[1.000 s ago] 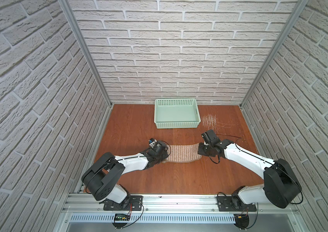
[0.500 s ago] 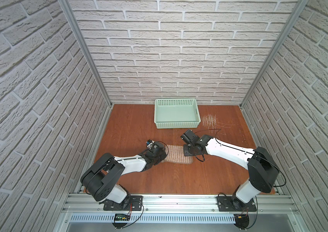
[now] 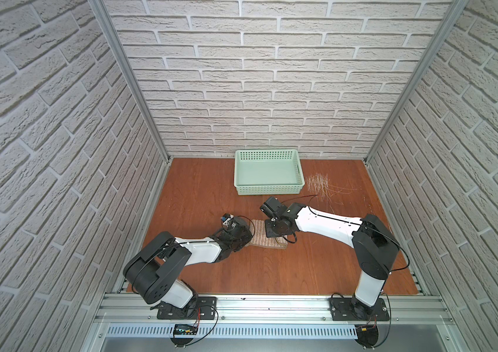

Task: Fold the square dishcloth
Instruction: Fold the cleaning item at the center of the board.

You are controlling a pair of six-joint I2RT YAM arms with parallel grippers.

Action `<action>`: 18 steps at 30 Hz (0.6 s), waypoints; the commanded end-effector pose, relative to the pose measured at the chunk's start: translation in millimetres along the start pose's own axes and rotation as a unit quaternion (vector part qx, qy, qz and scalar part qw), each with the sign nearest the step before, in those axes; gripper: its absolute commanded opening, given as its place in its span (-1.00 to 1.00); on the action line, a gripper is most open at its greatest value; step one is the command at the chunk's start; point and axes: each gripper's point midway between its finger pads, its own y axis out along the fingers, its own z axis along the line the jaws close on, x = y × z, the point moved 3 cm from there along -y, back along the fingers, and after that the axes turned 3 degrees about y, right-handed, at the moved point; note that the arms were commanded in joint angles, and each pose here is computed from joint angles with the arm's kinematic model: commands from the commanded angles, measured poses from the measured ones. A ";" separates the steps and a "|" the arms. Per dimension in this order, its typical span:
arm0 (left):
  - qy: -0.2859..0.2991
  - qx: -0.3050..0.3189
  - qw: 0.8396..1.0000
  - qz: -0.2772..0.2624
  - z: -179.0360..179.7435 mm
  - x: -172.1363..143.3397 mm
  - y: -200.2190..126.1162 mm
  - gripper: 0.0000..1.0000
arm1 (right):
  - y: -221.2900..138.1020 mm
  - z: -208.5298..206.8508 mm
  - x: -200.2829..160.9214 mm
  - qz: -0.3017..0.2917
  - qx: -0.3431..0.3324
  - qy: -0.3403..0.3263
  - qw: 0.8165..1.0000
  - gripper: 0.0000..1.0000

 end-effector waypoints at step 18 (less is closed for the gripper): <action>-0.003 0.022 0.999 0.035 15.9 -24.3 8.8 -0.76 | 9.7 39.4 6.6 0.012 0.060 0.025 0.998 -0.93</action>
